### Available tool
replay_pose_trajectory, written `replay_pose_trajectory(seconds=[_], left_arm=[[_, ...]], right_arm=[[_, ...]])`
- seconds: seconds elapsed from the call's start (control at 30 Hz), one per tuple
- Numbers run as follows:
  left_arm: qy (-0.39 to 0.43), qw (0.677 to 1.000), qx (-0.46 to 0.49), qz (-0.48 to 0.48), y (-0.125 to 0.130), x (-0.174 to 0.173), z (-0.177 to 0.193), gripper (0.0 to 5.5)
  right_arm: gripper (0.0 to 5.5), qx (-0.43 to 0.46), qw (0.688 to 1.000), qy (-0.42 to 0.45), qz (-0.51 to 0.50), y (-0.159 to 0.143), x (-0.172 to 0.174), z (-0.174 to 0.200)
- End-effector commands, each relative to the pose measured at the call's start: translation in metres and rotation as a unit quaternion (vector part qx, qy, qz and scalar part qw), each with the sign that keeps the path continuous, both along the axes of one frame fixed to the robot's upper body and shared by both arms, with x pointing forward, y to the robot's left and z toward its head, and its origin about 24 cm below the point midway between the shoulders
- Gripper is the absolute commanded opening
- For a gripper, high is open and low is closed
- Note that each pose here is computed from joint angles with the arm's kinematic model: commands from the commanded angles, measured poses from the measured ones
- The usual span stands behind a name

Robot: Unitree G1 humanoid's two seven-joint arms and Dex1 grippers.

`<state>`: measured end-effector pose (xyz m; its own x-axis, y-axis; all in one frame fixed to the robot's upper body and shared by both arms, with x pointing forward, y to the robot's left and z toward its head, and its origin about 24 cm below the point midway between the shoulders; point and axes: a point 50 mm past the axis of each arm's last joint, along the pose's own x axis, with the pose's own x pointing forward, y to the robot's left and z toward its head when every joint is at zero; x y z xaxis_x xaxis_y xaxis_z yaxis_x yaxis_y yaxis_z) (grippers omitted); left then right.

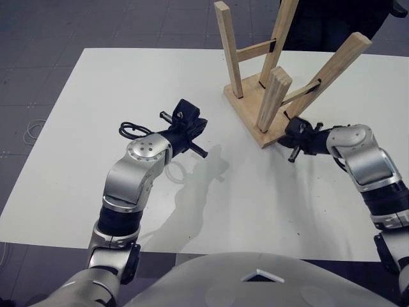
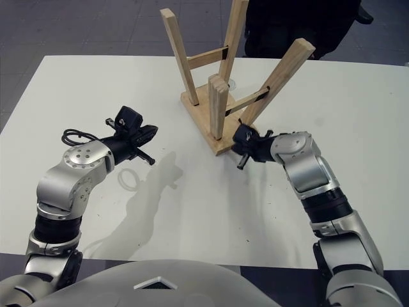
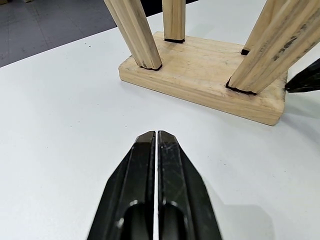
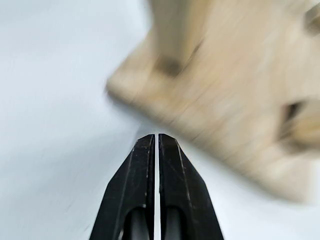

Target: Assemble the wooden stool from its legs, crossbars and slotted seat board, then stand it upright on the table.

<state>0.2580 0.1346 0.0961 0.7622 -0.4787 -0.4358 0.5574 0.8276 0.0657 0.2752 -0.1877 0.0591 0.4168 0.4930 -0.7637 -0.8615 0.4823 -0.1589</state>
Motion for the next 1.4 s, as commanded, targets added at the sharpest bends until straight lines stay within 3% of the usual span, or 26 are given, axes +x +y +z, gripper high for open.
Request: replay_pose_trajectory(seconds=[0.03, 0.2, 0.3, 0.53, 0.67, 0.8, 0.97, 1.23, 1.4], left_arm=[[-0.007, 1.0, 0.002, -0.002, 0.0, 0.003, 0.002, 0.1], [0.001, 1.0, -0.001, -0.009, -0.004, -0.005, -0.004, 0.1], [0.007, 1.0, -0.003, -0.005, -0.005, -0.009, -0.007, 0.1], [0.004, 1.0, 0.0, -0.018, -0.007, -0.009, -0.004, 0.1], [0.009, 1.0, 0.001, -0.016, -0.007, -0.011, -0.007, 0.1], [0.013, 1.0, 0.002, -0.014, -0.005, -0.012, -0.008, 0.1], [0.008, 1.0, 0.006, -0.005, 0.001, -0.009, -0.006, 0.1], [-0.008, 1.0, 0.013, 0.006, 0.01, -0.004, 0.003, 0.1], [-0.002, 1.0, 0.013, 0.006, 0.008, -0.005, -0.001, 0.1]], right_arm=[[0.12, 0.036, 0.998, -0.043, -0.03, 0.003, 0.012, 0.011], [0.12, 0.084, 0.985, -0.138, -0.053, -0.001, 0.014, 0.07], [0.12, 0.085, 0.983, -0.154, -0.053, 0.0, 0.016, 0.084], [0.12, 0.047, 0.987, -0.15, -0.04, 0.01, 0.033, 0.066], [0.12, -0.05, 0.996, -0.072, -0.013, 0.007, 0.034, 0.0], [0.12, -0.096, 0.995, -0.035, 0.017, 0.004, 0.033, -0.029], [0.12, -0.076, 0.995, -0.018, 0.063, 0.005, 0.025, -0.016], [0.12, -0.056, 0.987, 0.022, 0.149, 0.005, -0.025, 0.006], [0.12, -0.042, 0.996, 0.005, 0.083, -0.008, -0.023, 0.017]])
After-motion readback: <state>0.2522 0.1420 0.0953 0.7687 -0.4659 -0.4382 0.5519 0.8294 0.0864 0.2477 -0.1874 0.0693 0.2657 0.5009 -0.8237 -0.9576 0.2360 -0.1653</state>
